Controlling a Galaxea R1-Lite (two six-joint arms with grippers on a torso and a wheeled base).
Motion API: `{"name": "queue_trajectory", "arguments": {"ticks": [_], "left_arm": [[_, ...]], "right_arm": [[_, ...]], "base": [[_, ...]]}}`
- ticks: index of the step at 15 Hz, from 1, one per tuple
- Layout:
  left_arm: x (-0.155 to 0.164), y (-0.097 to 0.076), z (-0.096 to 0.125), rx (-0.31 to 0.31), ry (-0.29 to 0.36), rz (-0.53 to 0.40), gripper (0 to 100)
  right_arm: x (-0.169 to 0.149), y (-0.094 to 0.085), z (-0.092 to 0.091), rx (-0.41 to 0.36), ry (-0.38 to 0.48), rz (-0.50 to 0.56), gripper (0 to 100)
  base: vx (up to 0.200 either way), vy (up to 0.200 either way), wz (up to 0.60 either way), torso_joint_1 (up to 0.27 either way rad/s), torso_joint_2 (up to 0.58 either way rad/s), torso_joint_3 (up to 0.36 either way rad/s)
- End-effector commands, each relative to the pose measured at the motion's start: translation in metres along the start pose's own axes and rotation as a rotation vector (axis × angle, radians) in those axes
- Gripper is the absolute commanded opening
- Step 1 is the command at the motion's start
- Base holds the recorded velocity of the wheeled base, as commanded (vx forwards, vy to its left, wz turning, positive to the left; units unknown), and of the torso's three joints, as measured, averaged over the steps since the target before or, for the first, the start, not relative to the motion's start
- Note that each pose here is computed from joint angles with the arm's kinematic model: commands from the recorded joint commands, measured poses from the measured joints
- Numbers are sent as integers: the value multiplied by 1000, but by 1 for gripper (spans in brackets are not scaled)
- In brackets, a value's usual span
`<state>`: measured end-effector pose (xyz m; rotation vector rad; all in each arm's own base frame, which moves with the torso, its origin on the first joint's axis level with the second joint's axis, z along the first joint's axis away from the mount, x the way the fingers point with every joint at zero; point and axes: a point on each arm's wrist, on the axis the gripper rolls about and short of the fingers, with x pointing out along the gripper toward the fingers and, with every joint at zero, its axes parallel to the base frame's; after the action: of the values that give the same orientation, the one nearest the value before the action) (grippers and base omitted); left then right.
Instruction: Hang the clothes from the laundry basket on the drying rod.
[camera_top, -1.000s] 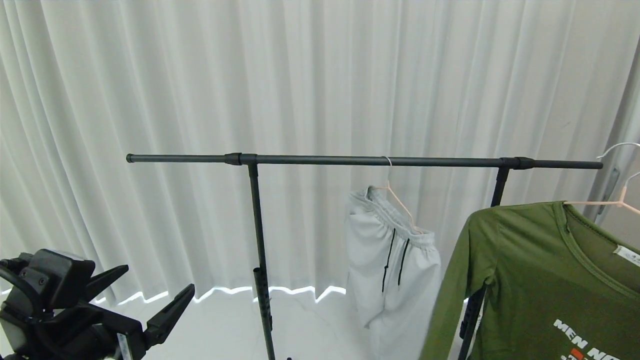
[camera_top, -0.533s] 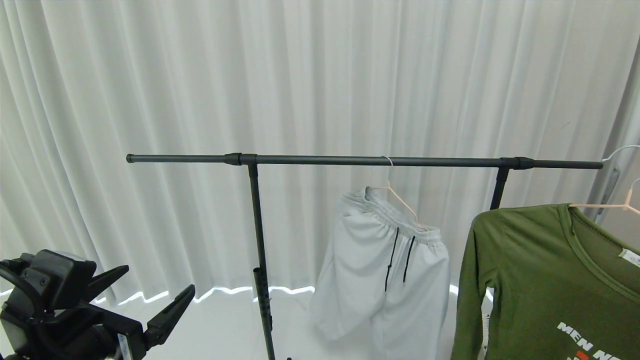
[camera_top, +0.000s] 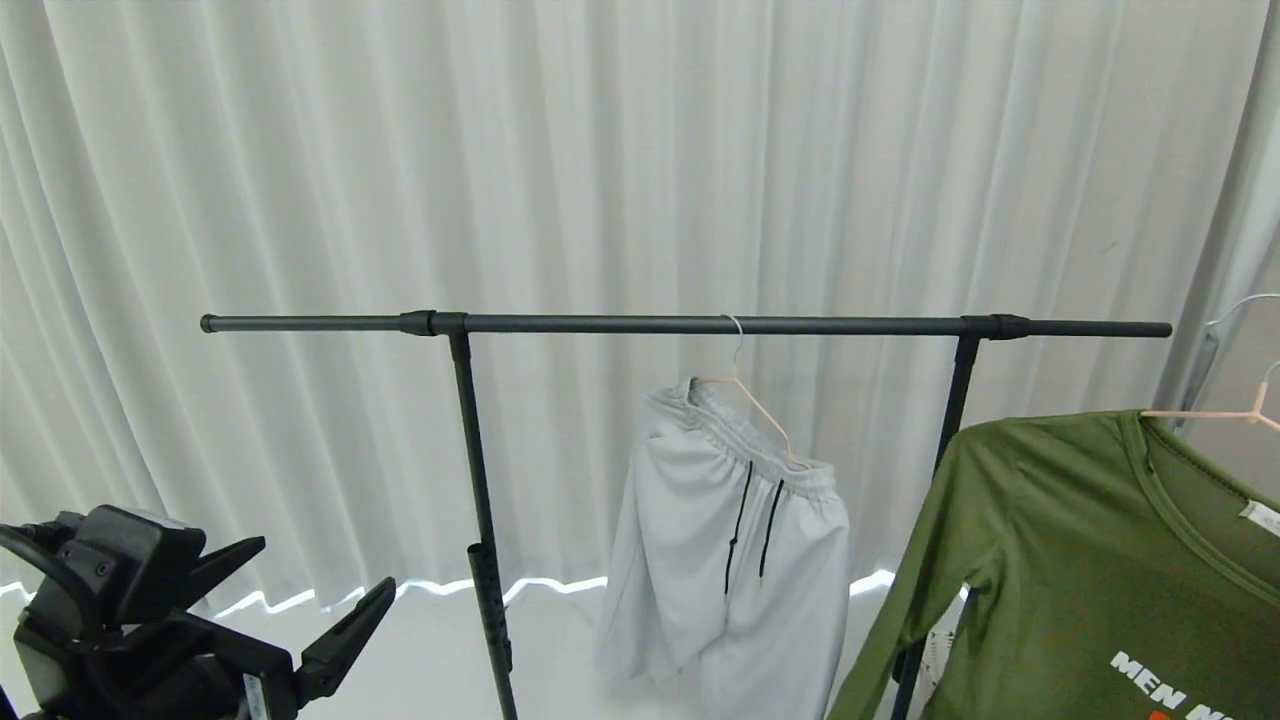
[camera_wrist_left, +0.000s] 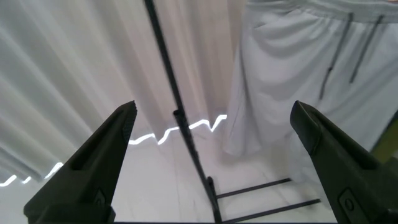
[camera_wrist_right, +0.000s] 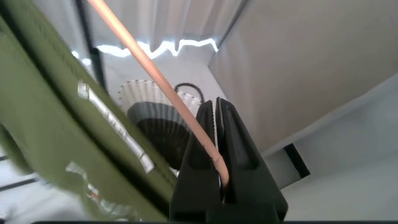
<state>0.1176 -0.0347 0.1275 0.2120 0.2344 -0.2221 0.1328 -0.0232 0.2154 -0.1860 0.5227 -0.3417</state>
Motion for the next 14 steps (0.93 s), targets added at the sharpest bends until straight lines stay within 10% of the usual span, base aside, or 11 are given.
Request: {"name": "queue_trajectory", "arguments": {"ticks": [1, 14], "left_arm": [[0, 0, 0, 0, 0, -2, 100], [3, 0, 1, -3, 3, -1, 100]], "right_arm": [[2, 1, 1, -5, 3, 9, 0], [16, 12, 3, -37, 43, 53, 0]], "base": [[0, 0, 0, 0, 0, 0], [154, 0, 0, 0, 1, 0]]}}
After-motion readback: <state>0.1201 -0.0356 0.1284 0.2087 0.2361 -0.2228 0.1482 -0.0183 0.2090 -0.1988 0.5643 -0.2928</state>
